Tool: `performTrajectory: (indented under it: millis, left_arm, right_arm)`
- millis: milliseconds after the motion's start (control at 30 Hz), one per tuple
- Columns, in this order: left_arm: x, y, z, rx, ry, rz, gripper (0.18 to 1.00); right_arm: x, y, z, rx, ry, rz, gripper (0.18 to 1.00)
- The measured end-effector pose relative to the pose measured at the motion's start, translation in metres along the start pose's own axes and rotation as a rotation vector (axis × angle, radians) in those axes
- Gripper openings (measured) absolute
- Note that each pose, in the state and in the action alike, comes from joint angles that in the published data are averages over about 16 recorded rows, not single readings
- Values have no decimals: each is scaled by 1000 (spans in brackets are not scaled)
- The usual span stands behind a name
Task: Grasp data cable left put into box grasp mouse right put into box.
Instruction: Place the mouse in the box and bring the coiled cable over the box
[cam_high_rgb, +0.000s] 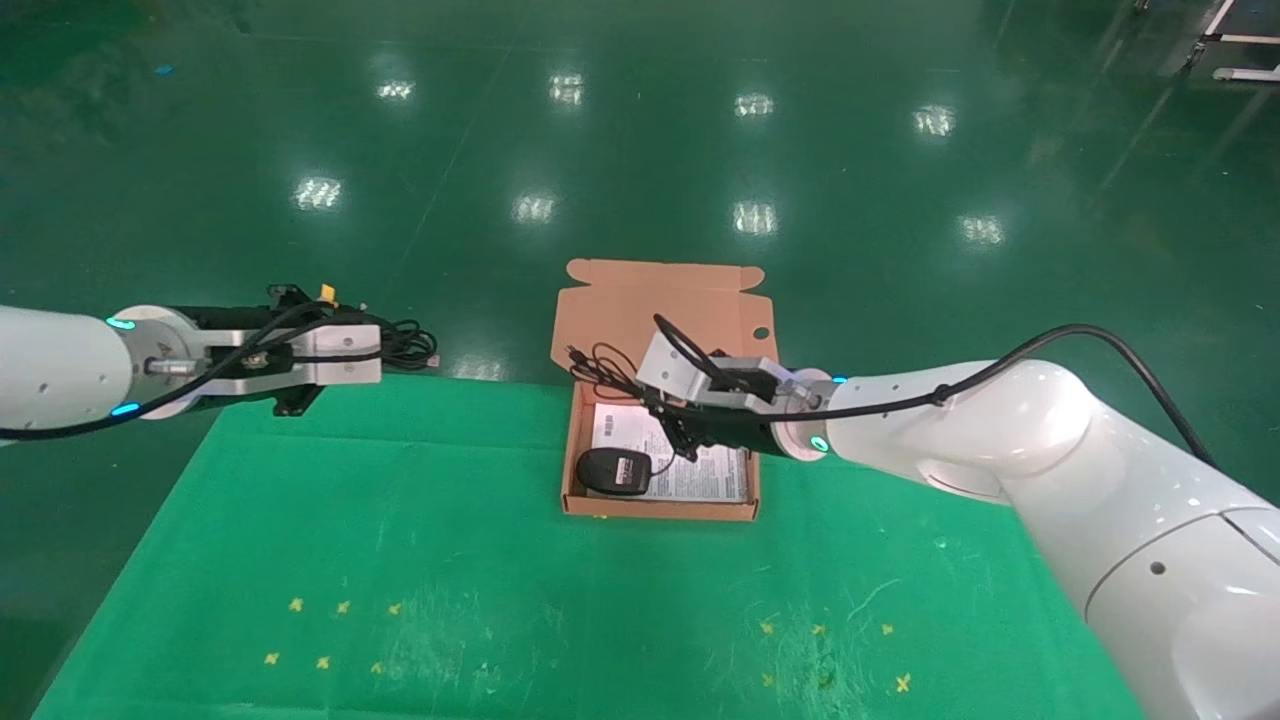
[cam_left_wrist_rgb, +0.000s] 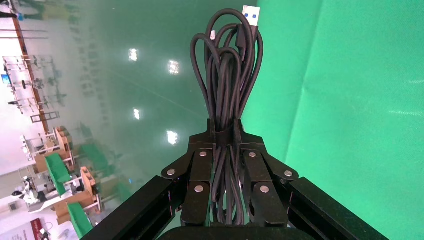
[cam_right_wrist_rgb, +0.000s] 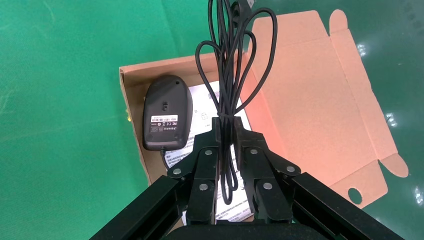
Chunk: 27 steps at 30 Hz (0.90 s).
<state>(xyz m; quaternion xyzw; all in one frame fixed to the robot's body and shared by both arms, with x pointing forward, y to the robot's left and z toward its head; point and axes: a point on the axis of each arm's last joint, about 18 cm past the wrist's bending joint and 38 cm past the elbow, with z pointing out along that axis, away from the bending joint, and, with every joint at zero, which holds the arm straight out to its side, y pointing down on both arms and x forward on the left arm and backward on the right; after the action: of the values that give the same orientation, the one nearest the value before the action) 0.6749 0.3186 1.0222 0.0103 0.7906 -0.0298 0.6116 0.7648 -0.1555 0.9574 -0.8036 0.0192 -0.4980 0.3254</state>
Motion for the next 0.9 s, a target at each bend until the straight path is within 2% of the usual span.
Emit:
performTrajectory:
  millis: [500, 900]
  left_arm:
    - [2, -7, 3, 16, 2, 6, 241]
    - [9, -39, 19, 104, -1, 20, 241]
  right_arm:
    - [-2, 10, -4, -22, -14, 5, 236]
    - [15, 26, -25, -35, 16, 4, 331]
